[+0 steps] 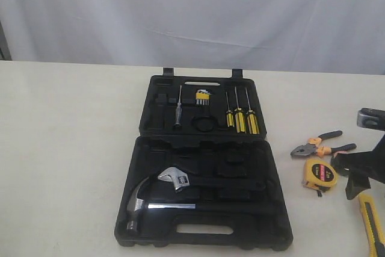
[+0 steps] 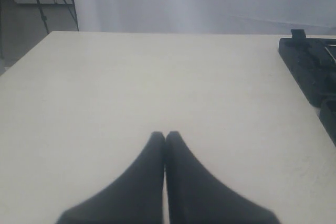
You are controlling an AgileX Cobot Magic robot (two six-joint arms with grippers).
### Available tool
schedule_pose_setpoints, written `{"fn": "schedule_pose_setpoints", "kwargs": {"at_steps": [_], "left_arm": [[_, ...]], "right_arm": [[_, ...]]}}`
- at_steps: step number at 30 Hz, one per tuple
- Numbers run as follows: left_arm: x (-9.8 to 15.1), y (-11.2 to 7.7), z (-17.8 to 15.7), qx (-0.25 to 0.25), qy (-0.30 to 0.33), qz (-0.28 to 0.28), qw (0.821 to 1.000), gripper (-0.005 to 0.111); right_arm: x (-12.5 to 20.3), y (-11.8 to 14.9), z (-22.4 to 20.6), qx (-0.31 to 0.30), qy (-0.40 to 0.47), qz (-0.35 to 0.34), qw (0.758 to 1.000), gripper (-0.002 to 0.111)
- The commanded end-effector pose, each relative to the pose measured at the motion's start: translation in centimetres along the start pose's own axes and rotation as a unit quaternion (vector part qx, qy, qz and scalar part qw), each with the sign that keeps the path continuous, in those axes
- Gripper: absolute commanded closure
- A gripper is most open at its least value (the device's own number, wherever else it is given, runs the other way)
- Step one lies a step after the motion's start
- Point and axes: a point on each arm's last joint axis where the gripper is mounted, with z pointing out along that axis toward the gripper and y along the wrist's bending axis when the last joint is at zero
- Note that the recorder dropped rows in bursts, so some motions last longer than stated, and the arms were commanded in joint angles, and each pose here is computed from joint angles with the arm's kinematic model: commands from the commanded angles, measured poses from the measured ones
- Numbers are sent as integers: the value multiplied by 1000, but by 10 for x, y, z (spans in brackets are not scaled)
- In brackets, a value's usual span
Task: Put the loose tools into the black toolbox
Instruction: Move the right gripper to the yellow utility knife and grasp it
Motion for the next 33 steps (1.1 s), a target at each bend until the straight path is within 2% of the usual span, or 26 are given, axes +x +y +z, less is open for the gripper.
{"fn": "schedule_pose_setpoints", "kwargs": {"at_steps": [1,14,16,18,21,23,24,26,29,31,33], "left_arm": [[-1,0,0,2,-6,-1,1000,107],[-1,0,0,2,-6,-1,1000,107],[-1,0,0,2,-6,-1,1000,107],[-1,0,0,2,-6,-1,1000,107],[-1,0,0,2,-6,-1,1000,107],[-1,0,0,2,-6,-1,1000,107],[-1,0,0,2,-6,-1,1000,107],[-1,0,0,2,-6,-1,1000,107],[-1,0,0,2,-6,-1,1000,107],[-1,0,0,2,-6,-1,1000,107],[-1,0,0,2,-6,-1,1000,107]], "right_arm": [[3,-1,4,11,16,7,1000,43],[9,-3,32,16,63,12,998,45],[9,-3,32,16,64,12,998,53],[9,-3,32,16,64,12,998,65],[9,-3,33,16,65,12,998,96],[8,-3,33,16,65,12,998,108],[7,-3,32,16,63,10,998,109],[1,-2,19,15,51,9,999,109],[-8,0,-30,12,9,9,1000,109],[-16,5,-72,-16,-47,11,999,109],[-24,18,-116,-80,-110,0,991,109]]}}
